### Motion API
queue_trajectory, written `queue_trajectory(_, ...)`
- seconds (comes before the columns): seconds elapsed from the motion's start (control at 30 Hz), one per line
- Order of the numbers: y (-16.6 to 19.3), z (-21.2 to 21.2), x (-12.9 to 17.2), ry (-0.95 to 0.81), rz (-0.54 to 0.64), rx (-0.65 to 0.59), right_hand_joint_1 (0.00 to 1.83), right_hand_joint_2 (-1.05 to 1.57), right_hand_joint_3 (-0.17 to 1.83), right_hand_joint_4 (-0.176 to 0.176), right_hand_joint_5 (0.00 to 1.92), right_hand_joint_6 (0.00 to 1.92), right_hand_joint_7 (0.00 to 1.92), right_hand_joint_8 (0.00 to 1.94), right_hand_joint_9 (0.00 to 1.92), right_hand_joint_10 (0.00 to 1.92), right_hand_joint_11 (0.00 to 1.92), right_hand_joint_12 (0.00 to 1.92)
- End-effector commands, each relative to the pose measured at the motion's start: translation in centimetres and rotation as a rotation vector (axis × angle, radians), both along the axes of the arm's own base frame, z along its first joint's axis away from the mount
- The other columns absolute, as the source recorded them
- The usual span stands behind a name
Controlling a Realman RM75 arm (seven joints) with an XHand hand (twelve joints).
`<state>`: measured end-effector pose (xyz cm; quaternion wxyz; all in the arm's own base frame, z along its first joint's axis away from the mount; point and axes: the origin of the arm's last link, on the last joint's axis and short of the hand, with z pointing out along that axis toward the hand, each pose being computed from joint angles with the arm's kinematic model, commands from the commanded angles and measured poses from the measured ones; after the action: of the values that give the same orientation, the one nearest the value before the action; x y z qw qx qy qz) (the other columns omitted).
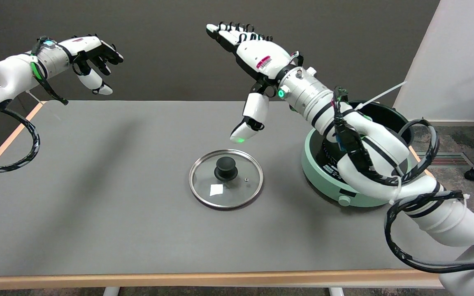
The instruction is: Pick up the pot lid.
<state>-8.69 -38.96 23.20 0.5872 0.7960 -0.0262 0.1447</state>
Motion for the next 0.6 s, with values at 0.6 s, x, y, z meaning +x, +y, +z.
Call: queue_trajectory(0.6, 0.12, -0.40, 0.13, 0.060, 0.032, 0.017, 1.14, -0.61, 0.92, 0.060, 0.03, 0.03, 0.03, 0.03, 0.03, 0.03, 0.03, 0.03)
